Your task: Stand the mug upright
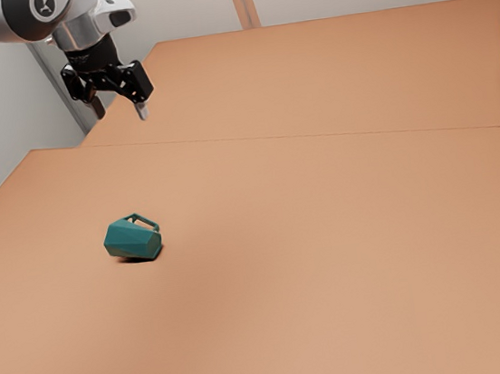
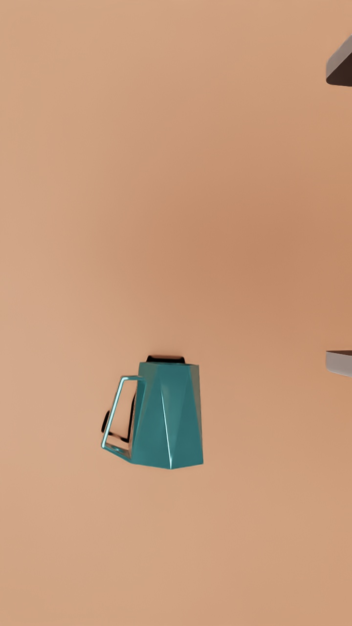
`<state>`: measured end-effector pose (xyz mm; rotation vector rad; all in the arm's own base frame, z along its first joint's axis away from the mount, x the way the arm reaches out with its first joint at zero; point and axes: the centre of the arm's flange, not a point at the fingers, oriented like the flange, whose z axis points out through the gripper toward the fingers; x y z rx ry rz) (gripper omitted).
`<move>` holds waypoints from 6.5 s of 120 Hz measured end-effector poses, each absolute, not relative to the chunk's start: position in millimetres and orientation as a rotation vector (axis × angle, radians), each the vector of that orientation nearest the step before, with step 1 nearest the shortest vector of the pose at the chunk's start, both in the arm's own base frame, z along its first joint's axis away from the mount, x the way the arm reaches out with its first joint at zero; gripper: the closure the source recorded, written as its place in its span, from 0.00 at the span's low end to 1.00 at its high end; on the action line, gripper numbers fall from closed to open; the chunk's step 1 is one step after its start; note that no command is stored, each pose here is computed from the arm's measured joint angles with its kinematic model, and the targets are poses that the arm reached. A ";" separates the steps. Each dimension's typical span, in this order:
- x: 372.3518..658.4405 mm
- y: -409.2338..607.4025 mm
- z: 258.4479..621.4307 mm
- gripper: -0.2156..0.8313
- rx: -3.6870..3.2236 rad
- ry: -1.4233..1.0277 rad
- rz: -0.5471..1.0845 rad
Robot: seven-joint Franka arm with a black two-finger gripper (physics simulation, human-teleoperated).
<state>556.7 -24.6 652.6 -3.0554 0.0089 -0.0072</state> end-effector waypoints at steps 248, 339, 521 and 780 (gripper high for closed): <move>448.7 337.8 416.9 0.22 -3.656 -0.376 -0.647; 470.2 336.5 329.5 0.22 -3.871 -0.383 -0.590; 526.0 276.0 285.6 0.46 -3.975 -0.211 -0.521; 531.4 20.0 426.3 0.95 -3.156 0.407 -0.046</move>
